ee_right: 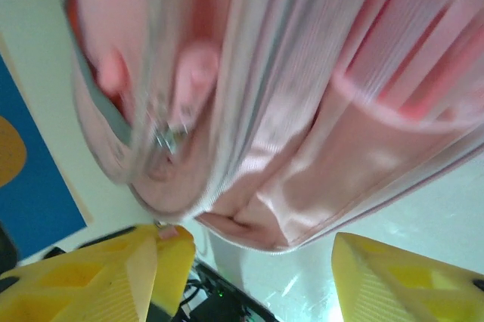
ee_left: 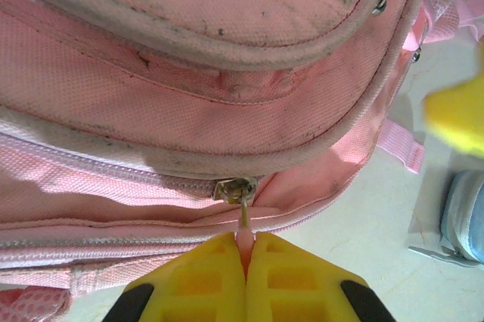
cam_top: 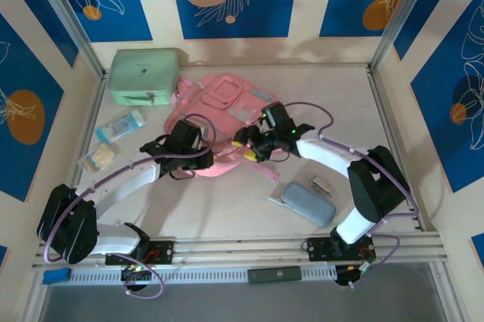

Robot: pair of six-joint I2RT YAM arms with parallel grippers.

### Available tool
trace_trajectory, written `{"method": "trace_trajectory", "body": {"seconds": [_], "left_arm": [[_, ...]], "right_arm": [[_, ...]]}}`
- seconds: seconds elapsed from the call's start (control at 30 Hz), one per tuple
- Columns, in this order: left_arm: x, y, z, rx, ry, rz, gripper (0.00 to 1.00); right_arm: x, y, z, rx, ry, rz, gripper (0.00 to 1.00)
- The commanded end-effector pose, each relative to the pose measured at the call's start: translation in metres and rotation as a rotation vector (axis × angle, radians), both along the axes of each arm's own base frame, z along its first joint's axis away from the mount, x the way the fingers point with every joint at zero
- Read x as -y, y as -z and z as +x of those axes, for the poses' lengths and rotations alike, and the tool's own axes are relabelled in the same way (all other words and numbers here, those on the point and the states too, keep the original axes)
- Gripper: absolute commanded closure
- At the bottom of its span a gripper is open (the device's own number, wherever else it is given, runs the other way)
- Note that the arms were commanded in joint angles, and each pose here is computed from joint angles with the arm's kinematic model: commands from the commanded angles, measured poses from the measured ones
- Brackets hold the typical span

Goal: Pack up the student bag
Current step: Unzip the student bag at the center of the table.

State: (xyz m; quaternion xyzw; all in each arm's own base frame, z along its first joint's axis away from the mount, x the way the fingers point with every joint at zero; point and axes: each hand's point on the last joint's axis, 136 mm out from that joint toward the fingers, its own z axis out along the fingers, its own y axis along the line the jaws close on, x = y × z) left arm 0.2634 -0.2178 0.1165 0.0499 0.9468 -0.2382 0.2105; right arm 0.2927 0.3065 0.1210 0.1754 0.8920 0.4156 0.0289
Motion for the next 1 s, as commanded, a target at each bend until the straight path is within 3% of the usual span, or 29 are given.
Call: {"method": "trace_trajectory", "body": {"seconds": [0.0,0.23,0.33,0.53,0.7,0.8,0.9,0.97], "left_arm": [[0.018,-0.022,0.004,0.041,0.035,-0.083,1.00],[0.022,-0.021,0.003,0.034,0.051,-0.092,1.00],[0.025,-0.022,0.004,0.030,0.057,-0.103,1.00],[0.017,-0.020,0.001,0.019,0.046,-0.064,1.00],[0.000,-0.015,-0.017,0.001,0.057,-0.009,1.00],[-0.029,-0.004,-0.026,0.002,0.055,0.132,1.00],[-0.047,0.007,-0.033,-0.043,0.063,0.188,1.00],[-0.048,0.013,-0.035,-0.074,0.073,0.199,1.00]], "right_arm": [[-0.022,-0.007,0.017,0.012,0.102,0.049,0.40],[-0.050,-0.004,0.036,0.132,0.139,0.018,0.57],[-0.058,-0.005,0.041,0.164,0.121,-0.009,0.69],[-0.048,0.005,0.046,0.184,0.068,-0.048,0.89],[-0.012,-0.003,0.048,0.223,-0.030,-0.052,0.97],[0.009,-0.014,0.049,0.224,-0.119,-0.013,1.00],[0.045,-0.017,0.062,0.242,-0.123,-0.075,1.00],[0.061,-0.026,0.078,0.266,-0.122,-0.043,1.00]]}}
